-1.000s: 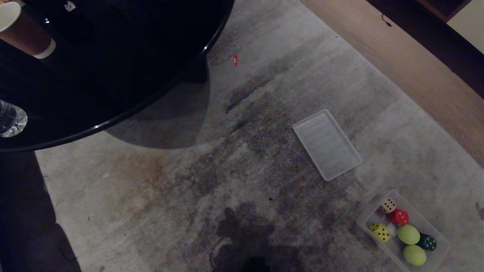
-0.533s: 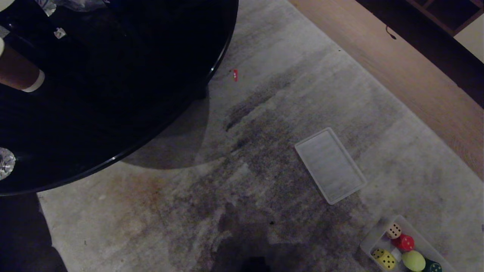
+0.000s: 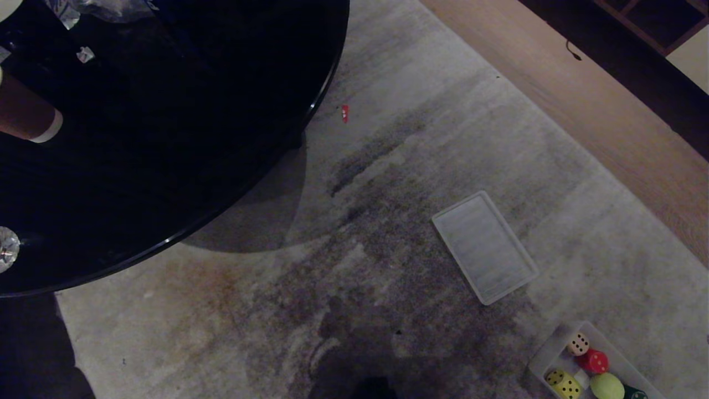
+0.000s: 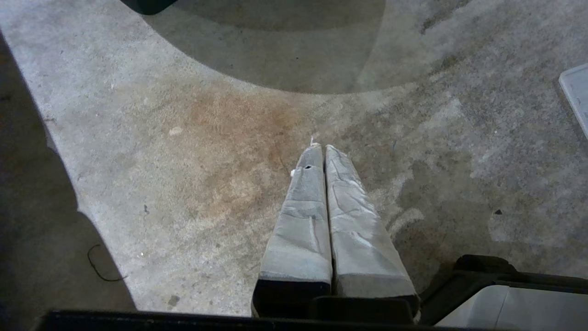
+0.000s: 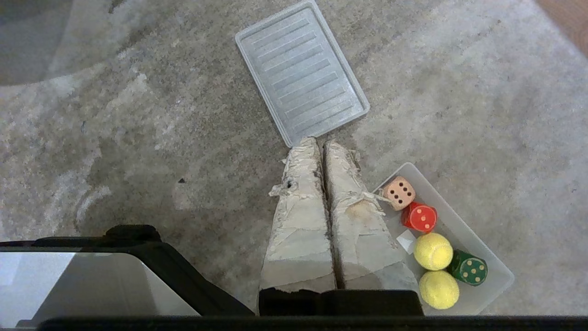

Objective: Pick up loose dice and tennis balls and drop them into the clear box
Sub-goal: Close the lid

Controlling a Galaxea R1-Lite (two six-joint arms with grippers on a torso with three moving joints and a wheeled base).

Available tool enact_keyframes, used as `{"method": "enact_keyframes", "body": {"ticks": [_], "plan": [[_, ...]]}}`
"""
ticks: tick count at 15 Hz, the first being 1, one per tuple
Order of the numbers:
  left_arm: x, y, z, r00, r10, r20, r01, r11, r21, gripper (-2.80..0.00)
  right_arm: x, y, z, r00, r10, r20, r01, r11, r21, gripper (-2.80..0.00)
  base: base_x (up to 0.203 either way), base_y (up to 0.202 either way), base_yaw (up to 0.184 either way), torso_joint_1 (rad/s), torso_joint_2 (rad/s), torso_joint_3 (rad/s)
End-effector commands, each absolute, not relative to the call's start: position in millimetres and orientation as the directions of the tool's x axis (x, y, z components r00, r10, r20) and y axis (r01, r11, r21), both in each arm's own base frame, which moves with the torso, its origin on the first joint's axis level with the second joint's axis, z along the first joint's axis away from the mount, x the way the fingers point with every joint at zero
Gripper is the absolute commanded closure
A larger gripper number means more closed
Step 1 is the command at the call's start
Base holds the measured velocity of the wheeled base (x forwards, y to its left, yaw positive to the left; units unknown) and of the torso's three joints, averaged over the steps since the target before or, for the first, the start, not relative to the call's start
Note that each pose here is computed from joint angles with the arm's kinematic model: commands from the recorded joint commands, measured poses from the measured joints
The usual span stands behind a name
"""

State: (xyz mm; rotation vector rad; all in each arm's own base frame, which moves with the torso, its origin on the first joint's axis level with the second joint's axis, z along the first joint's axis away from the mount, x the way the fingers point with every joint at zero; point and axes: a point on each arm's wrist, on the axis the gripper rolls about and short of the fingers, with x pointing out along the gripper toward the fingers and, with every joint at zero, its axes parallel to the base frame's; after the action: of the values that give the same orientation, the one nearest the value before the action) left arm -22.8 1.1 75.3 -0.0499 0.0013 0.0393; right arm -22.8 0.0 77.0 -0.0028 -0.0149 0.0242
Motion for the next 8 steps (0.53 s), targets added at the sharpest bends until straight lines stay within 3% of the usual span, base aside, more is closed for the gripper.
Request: {"method": "enact_keyframes", "body": {"ticks": [1, 8], "plan": [[-22.6, 1.2, 75.0, 0.999, 0.039, -0.004, -0.039, 0.998, -0.047, 0.00, -22.2, 0.0, 75.4, 1.000, 0.025, 0.008, -0.025, 1.000, -0.003, 0.00, 0.000, 0.000, 0.000, 0.000, 0.00, 0.000], [-22.6, 1.2, 75.1, 0.999, 0.040, -0.003, -0.040, 0.998, -0.050, 0.00, -22.2, 0.0, 75.4, 1.000, 0.025, 0.008, -0.025, 1.000, -0.003, 0.00, 0.000, 0.000, 0.000, 0.003, 0.00, -0.171]]}}
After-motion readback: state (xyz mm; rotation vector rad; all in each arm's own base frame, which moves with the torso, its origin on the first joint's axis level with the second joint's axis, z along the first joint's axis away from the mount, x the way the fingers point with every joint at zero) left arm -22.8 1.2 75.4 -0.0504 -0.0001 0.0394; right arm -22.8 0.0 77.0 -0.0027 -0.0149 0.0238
